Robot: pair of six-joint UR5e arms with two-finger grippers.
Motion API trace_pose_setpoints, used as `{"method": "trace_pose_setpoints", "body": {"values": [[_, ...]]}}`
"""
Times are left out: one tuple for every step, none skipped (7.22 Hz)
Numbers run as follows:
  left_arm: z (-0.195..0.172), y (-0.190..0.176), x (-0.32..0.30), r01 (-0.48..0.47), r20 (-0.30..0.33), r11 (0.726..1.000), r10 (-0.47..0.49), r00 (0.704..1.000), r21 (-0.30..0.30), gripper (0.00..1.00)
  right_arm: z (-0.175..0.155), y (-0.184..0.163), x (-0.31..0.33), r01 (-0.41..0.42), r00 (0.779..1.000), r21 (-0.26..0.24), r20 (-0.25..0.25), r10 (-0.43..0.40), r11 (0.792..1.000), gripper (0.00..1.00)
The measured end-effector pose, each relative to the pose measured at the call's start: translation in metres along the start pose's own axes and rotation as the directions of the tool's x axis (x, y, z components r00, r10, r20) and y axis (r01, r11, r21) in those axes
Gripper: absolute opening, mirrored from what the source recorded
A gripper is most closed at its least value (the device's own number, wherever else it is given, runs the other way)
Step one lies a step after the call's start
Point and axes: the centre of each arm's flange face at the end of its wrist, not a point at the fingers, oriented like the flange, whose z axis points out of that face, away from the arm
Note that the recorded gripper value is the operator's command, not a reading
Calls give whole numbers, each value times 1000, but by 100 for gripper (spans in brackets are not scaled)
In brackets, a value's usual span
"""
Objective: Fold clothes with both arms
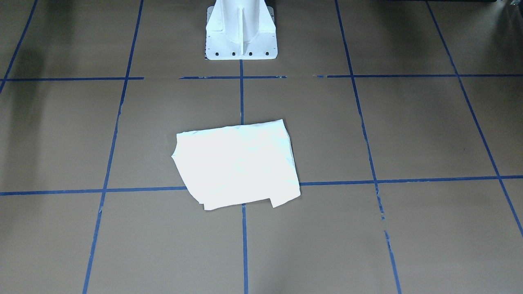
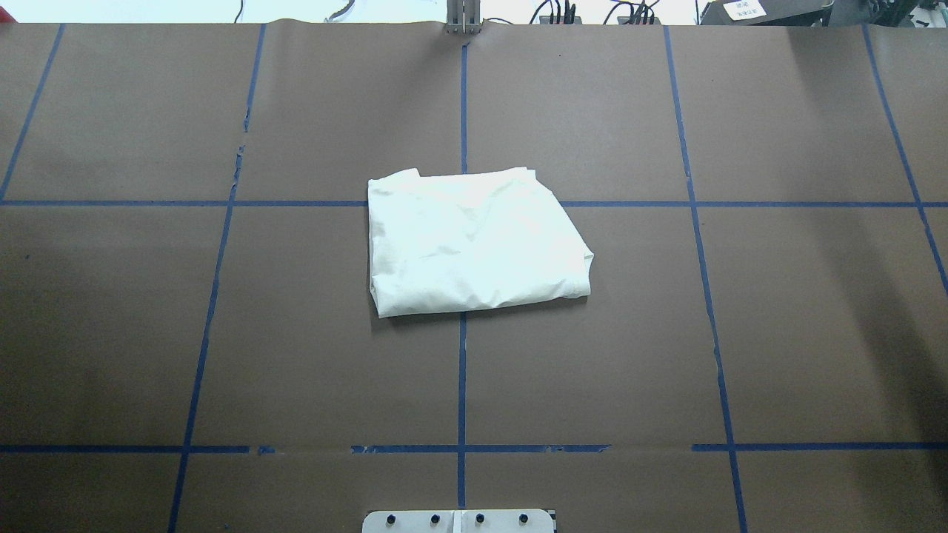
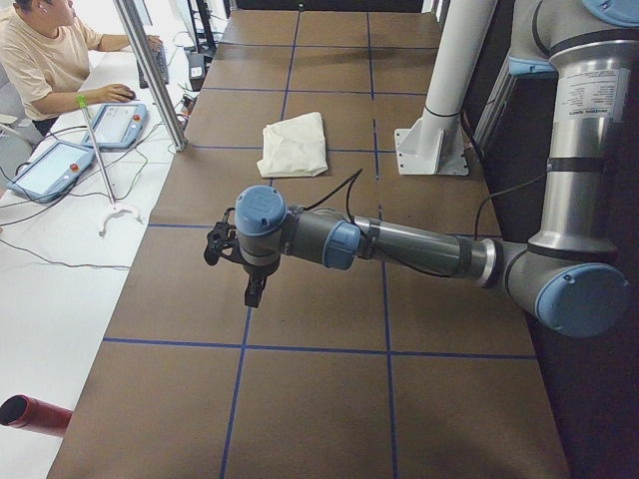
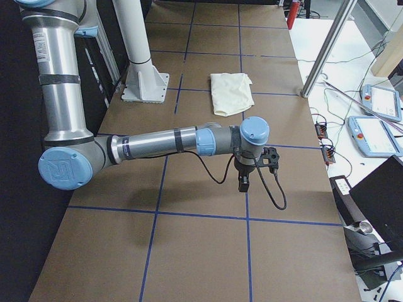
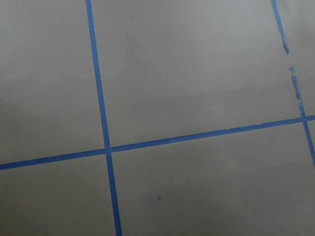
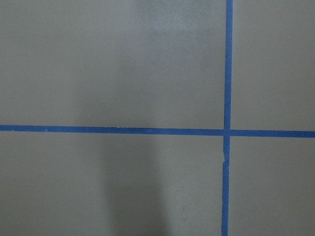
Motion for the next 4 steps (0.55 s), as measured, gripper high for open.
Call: {"method": "trace_pose_setpoints", "body": {"values": [[1, 0, -1, 2, 5, 1000, -2, 1000, -2, 100, -9, 2, -5, 10, 1000, 18, 2, -10, 1000, 100], [4, 2, -5, 11, 10, 1000, -11, 1000, -9, 100, -18, 8, -8, 15, 1000, 34, 6, -15, 999, 100], [9, 6, -12, 26, 20, 1000, -25, 999, -18, 100, -17, 15, -4, 7, 1000, 31, 5, -8, 999, 100], [13, 12, -19, 39, 36, 999, -38, 999, -28, 100, -12, 23, 4, -6, 1000, 19, 4, 6, 1000, 100]]}}
